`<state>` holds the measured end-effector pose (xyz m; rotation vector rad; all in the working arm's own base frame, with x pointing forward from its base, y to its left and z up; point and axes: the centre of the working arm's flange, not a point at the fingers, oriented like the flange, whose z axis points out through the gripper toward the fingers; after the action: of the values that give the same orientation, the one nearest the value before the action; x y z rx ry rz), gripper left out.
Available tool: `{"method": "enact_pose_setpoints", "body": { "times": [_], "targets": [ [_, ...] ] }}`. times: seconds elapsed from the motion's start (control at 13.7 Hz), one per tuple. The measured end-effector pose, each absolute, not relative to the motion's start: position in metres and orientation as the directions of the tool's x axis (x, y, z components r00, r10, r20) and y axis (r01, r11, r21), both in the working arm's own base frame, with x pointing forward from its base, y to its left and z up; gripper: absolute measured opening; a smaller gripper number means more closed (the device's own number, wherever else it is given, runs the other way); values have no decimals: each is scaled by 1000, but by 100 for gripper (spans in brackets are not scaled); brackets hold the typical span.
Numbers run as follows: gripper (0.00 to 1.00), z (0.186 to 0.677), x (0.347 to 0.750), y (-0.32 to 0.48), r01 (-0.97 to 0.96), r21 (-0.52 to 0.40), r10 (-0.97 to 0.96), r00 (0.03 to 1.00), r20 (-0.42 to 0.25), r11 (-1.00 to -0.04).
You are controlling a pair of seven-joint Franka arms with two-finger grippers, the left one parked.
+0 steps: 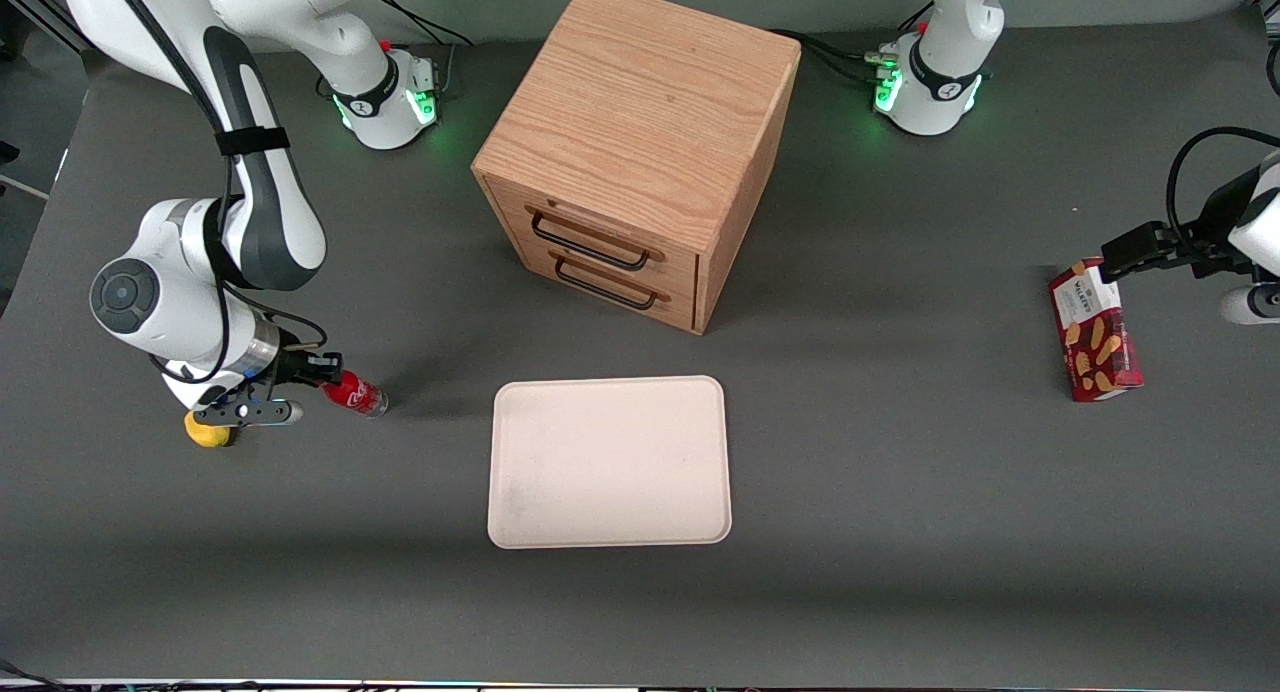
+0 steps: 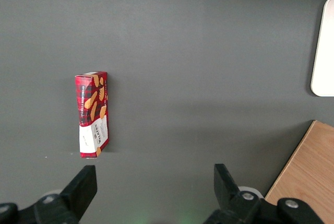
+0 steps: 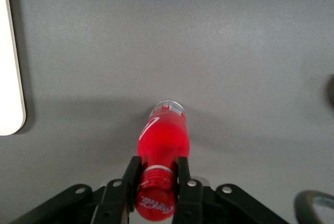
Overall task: Place coke bottle on tray
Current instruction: 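Lift the red bottle and carry it over the cream tray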
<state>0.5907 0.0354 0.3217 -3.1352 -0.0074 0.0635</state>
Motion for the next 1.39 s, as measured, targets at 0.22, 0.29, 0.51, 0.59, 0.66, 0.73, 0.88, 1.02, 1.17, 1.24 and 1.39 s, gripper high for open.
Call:
{"method": "enact_pose_setpoints", "body": {
  "times": [0.22,0.29,0.51,0.59,0.66,0.73,0.88,1.02,1.17,1.24,1.39],
  "targets": [
    [32,352,605,43,17,-15,18,999,-31,-1000],
    [32,375,613,48,19,-23,20,999,-37,-1000],
    [32,457,634,76,-2,-42,-1,1000,-16,-999],
    [32,482,638,91,-3,-46,-2,1000,-13,-999],
    [32,500,641,103,-3,-44,-2,1000,-13,-999],
    [32,515,646,115,-4,-40,-3,1000,-17,-999],
    [32,535,659,139,-14,-44,-14,1000,-15,-999],
    [32,538,673,164,-3,-59,-4,1000,9,-998],
    [32,528,685,197,10,-77,8,1000,26,-997],
    [32,518,690,216,10,-83,7,999,36,-996],
    [32,492,702,248,20,-97,14,998,67,-995]
  ]
}}
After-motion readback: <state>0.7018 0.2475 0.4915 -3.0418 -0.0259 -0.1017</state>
